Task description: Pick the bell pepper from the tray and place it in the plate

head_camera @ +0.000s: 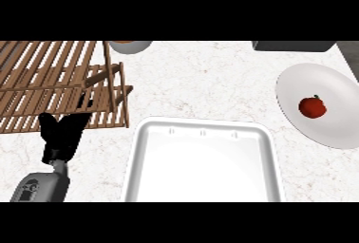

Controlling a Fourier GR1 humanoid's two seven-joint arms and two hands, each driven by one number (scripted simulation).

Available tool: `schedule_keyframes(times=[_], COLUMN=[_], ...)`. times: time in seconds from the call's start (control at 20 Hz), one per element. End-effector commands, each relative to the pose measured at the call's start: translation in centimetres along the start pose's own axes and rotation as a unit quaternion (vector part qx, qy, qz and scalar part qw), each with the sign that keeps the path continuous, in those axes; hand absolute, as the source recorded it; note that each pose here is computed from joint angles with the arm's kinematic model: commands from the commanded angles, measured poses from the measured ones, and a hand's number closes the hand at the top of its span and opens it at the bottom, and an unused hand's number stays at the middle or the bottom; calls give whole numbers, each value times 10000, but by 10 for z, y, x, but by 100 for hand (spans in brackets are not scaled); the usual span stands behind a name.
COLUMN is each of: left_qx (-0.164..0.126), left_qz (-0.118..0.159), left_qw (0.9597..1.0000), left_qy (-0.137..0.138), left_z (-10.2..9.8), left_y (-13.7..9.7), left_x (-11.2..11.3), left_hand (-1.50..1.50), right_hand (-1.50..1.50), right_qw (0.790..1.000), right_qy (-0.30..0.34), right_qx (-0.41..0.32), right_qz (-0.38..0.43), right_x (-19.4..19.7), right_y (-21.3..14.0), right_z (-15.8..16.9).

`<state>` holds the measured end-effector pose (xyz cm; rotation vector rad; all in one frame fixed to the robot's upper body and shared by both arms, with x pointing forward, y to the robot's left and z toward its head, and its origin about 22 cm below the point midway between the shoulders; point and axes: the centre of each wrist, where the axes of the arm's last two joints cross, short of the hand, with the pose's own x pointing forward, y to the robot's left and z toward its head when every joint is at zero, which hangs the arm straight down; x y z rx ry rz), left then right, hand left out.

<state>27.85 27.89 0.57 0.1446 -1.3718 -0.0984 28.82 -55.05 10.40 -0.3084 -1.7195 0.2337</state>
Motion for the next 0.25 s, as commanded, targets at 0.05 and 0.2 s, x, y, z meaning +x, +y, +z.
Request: schedule_keyframes(times=[0.05, 0.2], left_qx=[-30, 92], left_qz=[-32, -29], left_qw=[9997, 9996], left_qy=[-225, -283], left_z=[-2, -6], left_y=[0, 5], left_x=[15, 19], left_hand=[0, 0], right_hand=[-150, -150], right_qw=[9991, 9992], right_qy=[-200, -147], right_qx=[302, 344], right_qz=[-214, -141], right_x=[-13, -22], right_y=[-14, -8], right_z=[28, 32])
